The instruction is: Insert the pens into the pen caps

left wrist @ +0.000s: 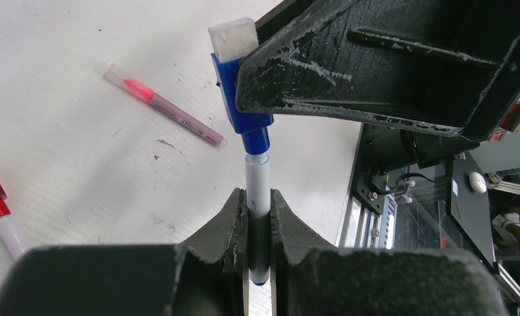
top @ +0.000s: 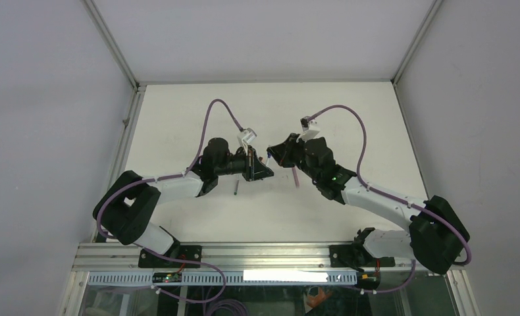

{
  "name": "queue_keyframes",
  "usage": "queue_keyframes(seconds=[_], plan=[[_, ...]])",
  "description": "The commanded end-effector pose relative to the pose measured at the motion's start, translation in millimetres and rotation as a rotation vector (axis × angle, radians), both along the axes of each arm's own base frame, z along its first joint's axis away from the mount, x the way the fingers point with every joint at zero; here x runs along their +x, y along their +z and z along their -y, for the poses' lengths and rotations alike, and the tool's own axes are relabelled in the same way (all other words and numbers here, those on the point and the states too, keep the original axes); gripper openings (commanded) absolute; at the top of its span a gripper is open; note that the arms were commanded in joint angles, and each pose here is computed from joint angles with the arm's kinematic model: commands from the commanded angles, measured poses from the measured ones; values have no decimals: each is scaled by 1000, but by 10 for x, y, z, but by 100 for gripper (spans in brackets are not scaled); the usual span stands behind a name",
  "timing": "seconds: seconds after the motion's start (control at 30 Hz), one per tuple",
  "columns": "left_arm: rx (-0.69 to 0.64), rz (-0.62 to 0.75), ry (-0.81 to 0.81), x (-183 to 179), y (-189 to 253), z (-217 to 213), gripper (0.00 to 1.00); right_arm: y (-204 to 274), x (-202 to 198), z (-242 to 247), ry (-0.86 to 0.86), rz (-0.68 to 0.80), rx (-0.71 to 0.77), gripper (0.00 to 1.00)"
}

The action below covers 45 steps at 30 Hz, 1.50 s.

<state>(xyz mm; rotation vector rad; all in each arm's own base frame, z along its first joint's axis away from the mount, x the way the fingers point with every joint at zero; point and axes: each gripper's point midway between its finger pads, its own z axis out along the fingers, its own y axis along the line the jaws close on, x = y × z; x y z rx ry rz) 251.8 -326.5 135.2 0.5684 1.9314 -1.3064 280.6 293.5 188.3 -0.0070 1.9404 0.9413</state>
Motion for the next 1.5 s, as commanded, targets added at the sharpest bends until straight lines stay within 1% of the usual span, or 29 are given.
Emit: queue_keyframes(seconds=[0.0, 0.13, 0.23, 0.37, 0.47, 0.6, 0.7, 0.8, 0.83, 0.93, 1.07, 1.27, 1.4, 1.47], plan=[[-52, 144, 45, 157, 357, -11, 0, -70, -101, -77, 47, -16, -20, 0], [14, 156, 142, 369, 315, -71, 0, -116, -142, -49, 23, -41, -11, 0], [22, 194, 202, 552, 451, -74, 0, -153, -164, -13, -23, -56, -11, 0], [9, 217, 222, 708, 631, 1, 0, -263, -120, 92, -130, -78, -67, 0], [-12, 214, 213, 764, 758, 75, 0, -359, -112, 111, -168, -92, -120, 0], [7, 203, 203, 826, 850, 136, 0, -458, -141, 56, -164, -101, -164, 0], [53, 208, 227, 900, 867, 110, 0, -497, -179, 34, -160, -103, -193, 0], [115, 208, 281, 999, 837, 33, 0, -545, -200, 34, -162, -124, -234, 0], [133, 209, 297, 1026, 834, 10, 0, -614, -231, 66, -162, -150, -274, 0], [162, 222, 344, 1103, 883, -50, 0, -678, -264, 63, -160, -193, -335, 0], [225, 246, 424, 1222, 898, -149, 0, -711, -302, 29, -153, -240, -385, 0], [291, 236, 508, 1316, 873, -280, 0, -686, -363, -1, -133, -251, -386, 0], [311, 237, 543, 1361, 864, -337, 0, -648, -418, -55, -108, -242, -377, 0], [344, 225, 553, 1363, 797, -380, 0, -629, -456, -103, -85, -233, -369, 0]])
